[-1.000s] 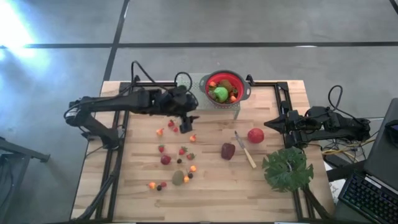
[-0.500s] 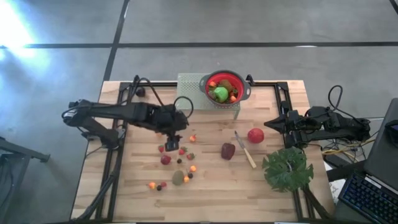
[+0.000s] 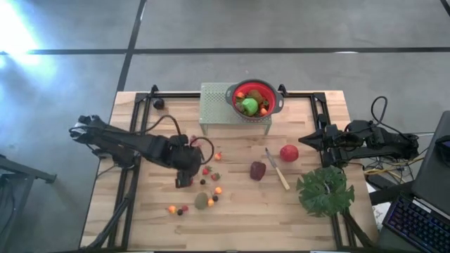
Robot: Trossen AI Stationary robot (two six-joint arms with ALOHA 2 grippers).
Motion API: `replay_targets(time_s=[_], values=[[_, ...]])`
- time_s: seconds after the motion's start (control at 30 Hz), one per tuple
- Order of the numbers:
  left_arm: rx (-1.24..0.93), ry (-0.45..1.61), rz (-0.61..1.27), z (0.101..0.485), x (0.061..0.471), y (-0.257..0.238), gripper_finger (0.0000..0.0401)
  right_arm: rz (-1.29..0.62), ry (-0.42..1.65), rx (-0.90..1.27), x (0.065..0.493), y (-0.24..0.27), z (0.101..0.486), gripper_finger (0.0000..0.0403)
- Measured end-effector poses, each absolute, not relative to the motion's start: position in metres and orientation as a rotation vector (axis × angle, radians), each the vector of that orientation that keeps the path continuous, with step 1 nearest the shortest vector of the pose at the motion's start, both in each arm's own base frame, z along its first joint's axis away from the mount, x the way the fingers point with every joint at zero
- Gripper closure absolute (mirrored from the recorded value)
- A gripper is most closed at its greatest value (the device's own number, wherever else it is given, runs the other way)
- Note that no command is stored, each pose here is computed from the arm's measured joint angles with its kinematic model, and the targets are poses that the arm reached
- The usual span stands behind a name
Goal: Pick & Place Fruit
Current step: Put the red strawberry into the black strainer bowl on the shelf
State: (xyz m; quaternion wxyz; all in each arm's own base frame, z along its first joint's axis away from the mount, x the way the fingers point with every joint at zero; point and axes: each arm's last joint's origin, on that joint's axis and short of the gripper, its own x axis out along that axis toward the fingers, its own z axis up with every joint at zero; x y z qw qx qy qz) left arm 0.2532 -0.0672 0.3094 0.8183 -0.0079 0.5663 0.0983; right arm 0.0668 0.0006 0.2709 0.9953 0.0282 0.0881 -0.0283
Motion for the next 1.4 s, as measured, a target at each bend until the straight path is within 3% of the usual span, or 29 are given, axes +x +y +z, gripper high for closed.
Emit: replay_targets(time_s=[0.37,0.8,1.4], values=[[0.000,1.364,0.297,0.259,0.238,-0.066,0.0158,-0.057,0.177,0.057,0.067,0.001,0.271,0.0394],[0.180,1.451,0.293,0.210,0.222,-0.058,0.0158,-0.057,0.176,0.056,0.067,0.001,0.271,0.0394],[0.407,1.397,-0.004,0.184,0.224,-0.060,0.0158,-0.057,0.177,0.057,0.067,0.001,0.271,0.0394]])
